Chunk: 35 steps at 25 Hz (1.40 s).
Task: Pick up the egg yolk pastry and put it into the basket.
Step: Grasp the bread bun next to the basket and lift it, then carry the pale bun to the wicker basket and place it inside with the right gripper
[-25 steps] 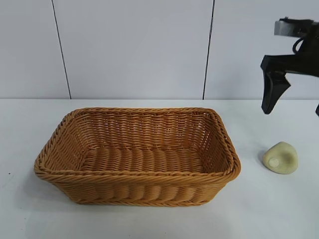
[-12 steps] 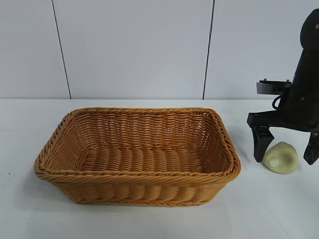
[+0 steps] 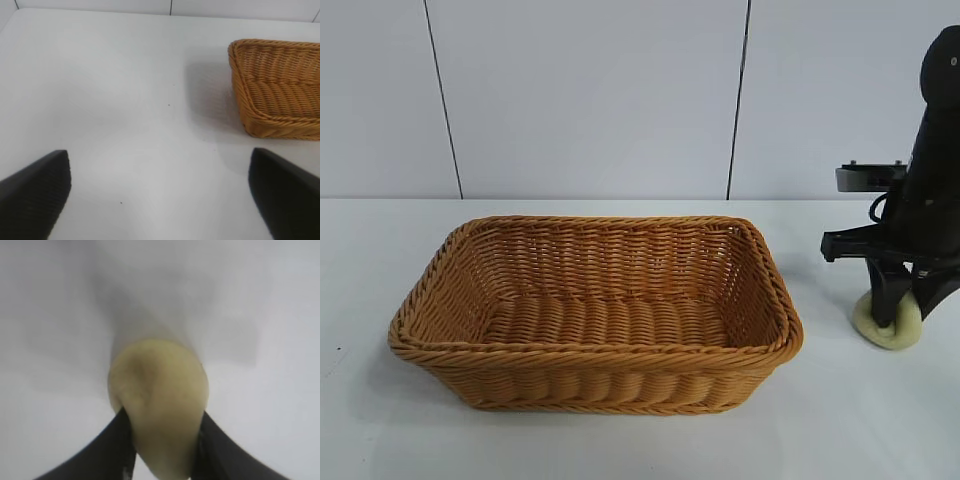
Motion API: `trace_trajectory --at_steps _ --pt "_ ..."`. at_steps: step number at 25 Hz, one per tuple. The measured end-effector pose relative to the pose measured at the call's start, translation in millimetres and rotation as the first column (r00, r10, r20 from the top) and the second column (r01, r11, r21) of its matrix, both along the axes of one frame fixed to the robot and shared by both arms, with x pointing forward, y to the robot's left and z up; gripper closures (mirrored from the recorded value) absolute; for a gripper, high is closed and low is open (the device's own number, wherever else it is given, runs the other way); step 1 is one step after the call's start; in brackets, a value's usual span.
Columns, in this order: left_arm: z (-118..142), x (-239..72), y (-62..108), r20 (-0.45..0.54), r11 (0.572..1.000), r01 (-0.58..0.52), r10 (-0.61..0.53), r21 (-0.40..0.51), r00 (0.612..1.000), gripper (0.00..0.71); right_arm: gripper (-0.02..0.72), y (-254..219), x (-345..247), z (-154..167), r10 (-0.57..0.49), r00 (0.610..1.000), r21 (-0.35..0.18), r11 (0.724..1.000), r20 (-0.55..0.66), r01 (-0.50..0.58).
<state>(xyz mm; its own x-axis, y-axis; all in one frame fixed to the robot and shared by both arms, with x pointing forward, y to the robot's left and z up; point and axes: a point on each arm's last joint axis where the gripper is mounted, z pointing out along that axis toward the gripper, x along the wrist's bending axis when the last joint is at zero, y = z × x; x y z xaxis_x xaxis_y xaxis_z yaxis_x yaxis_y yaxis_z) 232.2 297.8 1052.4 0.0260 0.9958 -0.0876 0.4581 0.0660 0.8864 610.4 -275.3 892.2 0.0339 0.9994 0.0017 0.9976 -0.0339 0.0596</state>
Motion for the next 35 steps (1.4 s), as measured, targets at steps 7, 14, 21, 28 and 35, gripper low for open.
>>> trace_trajectory --at_steps 7,14,21,28,35 --pt "-0.2 0.1 0.0 -0.001 1.000 0.000 0.000 0.000 1.000 0.018 0.564 -0.3 2.9 12.3 0.004 1.000 -0.007 1.000 -0.022 -0.004" --pt "-0.2 0.1 0.0 -0.001 1.000 0.000 0.000 0.000 1.000 0.018 0.564 0.3 14.9 100.5 0.005 0.996 -0.002 1.000 0.088 -0.005" --pt "-0.2 0.1 0.0 -0.001 1.000 0.000 0.000 0.000 1.000 0.018 0.564 14.8 18.7 148.4 0.051 0.988 -0.002 0.999 0.148 -0.051" --pt "-0.2 0.1 0.0 -0.001 1.000 0.000 0.000 0.000 1.000 0.018 0.564 82.5 6.3 152.1 0.204 0.968 0.033 0.977 0.148 -0.211" --pt "-0.2 0.1 0.0 -0.001 1.000 0.000 0.000 0.000 1.000 0.018 0.564 158.7 -21.9 153.0 0.362 0.918 0.077 0.923 0.165 -0.378"
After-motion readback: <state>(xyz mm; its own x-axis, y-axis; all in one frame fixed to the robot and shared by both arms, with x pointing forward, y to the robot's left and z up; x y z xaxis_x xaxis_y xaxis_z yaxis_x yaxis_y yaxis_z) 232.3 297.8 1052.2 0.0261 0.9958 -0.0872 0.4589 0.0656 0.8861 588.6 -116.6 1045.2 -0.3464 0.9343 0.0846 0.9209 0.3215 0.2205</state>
